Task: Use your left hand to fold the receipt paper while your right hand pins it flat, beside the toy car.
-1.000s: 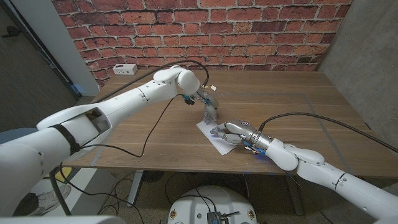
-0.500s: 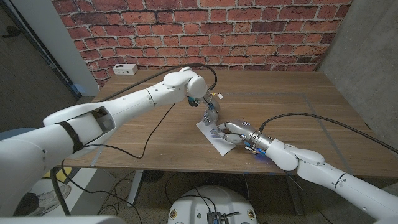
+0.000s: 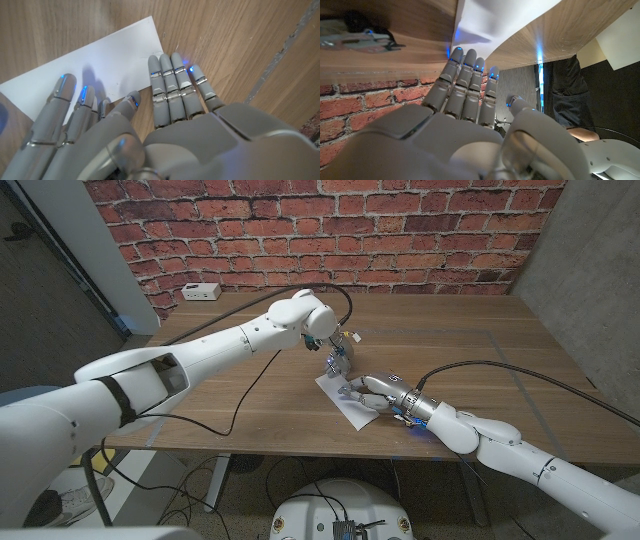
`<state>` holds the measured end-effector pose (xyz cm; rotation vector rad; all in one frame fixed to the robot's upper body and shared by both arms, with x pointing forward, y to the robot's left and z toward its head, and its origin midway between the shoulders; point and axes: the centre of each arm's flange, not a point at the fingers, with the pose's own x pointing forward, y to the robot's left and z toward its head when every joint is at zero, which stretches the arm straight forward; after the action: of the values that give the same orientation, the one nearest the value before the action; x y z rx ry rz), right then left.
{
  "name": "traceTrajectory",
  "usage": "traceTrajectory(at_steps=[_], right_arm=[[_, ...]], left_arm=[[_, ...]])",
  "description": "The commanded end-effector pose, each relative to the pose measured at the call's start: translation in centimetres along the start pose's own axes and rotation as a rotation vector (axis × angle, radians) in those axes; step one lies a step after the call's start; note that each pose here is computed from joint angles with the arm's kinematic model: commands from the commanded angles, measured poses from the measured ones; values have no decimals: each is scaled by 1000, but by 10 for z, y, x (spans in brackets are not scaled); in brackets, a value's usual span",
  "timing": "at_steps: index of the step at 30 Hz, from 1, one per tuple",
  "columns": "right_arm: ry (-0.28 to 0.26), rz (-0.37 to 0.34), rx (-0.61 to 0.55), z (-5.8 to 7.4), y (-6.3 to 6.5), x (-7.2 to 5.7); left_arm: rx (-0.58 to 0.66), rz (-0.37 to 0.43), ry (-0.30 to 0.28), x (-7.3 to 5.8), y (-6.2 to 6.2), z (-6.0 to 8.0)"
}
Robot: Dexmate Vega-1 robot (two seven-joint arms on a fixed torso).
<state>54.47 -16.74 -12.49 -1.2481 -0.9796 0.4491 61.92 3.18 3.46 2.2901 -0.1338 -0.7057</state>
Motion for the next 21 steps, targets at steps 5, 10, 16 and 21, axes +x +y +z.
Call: traceTrajectory(at_steps=[5,10,16,21], right_arm=[[-3,4,-10,1,0,3],[-6,3,-13,2,-1,5],[-8,7,-9,3,0,6],[-9,3,-13,4,-1,7]], left_arm=[[-7,286,42,-35,2,-8],[11,452,149,-55,2,-10],[-3,606,215,-71,-1,-12],[-23,700,251,-80,-5,-13]])
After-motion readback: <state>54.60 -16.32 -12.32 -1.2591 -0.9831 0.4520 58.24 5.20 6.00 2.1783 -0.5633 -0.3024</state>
